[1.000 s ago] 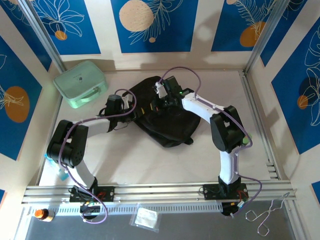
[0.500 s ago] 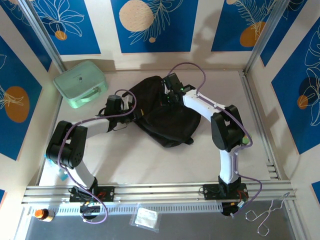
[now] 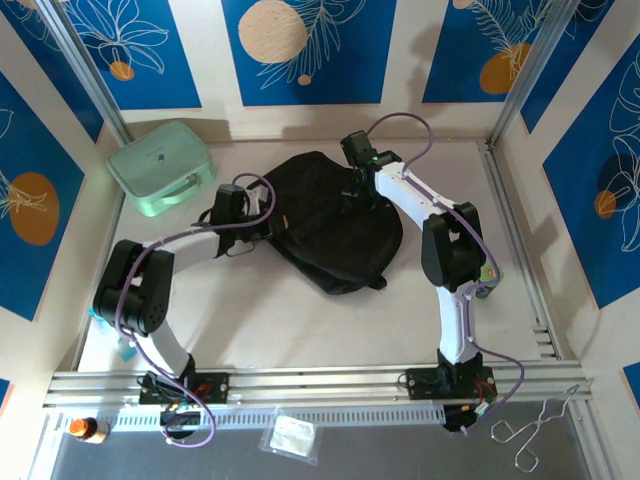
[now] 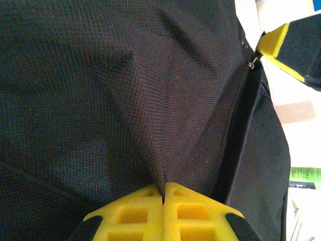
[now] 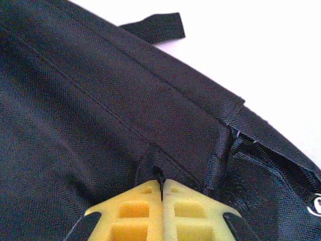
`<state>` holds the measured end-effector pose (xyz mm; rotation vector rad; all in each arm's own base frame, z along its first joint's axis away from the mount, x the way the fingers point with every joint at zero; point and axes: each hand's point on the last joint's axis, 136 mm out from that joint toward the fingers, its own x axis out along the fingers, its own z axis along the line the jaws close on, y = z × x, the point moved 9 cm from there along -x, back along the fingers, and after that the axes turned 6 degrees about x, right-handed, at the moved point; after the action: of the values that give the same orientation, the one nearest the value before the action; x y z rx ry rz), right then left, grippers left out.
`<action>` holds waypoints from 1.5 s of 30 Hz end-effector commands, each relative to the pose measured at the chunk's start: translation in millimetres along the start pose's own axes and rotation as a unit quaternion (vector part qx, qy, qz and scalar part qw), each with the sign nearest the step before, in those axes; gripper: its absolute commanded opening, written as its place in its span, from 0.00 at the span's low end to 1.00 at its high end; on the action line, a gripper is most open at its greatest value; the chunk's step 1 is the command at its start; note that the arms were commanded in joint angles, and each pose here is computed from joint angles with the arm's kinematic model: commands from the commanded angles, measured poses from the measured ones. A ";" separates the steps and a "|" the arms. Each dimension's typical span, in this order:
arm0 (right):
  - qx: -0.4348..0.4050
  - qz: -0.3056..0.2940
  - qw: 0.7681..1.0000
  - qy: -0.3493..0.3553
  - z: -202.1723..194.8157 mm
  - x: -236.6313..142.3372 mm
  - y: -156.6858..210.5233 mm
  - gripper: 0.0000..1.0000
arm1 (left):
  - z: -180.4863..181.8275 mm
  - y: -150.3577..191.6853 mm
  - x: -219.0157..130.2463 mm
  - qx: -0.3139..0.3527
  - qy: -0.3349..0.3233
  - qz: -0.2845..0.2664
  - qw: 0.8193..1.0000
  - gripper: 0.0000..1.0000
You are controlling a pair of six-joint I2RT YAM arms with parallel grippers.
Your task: Pack the student bag
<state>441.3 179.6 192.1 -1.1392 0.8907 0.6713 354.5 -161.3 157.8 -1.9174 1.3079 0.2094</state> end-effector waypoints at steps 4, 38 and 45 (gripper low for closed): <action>0.037 -0.004 0.999 0.038 -35.7 -9.1 -3.3 0.00 | 9.2 -34.8 21.6 0.010 -0.038 -0.002 0.999 0.00; 0.026 -0.312 0.949 0.028 -203.7 -55.7 54.4 0.99 | 56.8 35.1 -192.1 0.117 -0.590 -0.273 0.751 0.99; -0.039 -0.312 0.949 -0.030 -200.1 -23.3 72.7 0.99 | 93.1 50.8 -179.3 0.137 -0.544 -0.269 0.783 0.99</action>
<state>310.9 3.7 135.6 -1.3332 0.6018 0.2251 244.8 22.4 157.3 -1.3621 0.0282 0.7986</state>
